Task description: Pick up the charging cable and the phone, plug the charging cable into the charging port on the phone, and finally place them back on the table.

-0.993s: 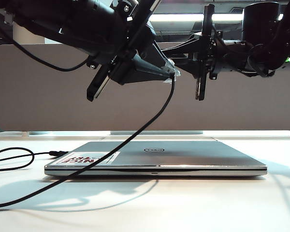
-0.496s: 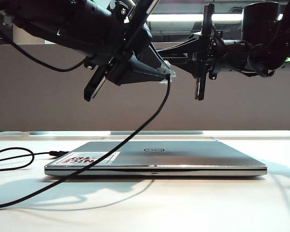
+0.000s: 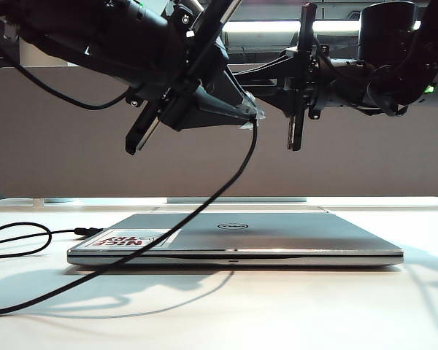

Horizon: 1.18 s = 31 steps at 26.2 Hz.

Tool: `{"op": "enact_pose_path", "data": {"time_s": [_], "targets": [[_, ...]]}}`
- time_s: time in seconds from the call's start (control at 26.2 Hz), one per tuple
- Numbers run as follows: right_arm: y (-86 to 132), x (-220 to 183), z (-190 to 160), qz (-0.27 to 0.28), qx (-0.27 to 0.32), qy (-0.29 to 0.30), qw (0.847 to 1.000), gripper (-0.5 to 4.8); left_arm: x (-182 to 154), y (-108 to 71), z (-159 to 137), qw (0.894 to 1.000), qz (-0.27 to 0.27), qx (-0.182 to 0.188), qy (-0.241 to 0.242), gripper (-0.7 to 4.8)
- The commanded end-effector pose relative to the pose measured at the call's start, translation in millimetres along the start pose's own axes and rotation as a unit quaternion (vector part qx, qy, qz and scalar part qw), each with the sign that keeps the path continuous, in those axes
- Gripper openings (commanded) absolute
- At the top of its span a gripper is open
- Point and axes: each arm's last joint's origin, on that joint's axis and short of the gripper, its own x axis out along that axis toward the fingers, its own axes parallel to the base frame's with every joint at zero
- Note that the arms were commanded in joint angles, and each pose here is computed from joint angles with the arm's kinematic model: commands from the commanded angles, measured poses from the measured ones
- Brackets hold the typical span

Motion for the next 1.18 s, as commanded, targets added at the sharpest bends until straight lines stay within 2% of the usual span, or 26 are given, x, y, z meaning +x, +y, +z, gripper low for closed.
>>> {"op": "enact_pose_path", "data": {"time_s": [0.04, 0.46, 1.18], "targets": [[7.2, 0.7, 1.7, 0.009, -0.031, 0.005, 0.999, -0.01, -0.4, -1.3, 1.8, 1.0, -0.006, 0.003, -0.008, -0.07], [7.2, -3.3, 2.6, 0.01, -0.056, 0.011, 0.998, -0.01, -0.6, -1.8, 2.4, 1.0, -0.008, -0.002, -0.011, -0.07], [10.7, -5.0, 4.3, 0.013, -0.048, 0.0, 0.999, -0.01, -0.5, -1.9, 2.3, 1.0, -0.008, -0.002, -0.011, -0.07]]}}
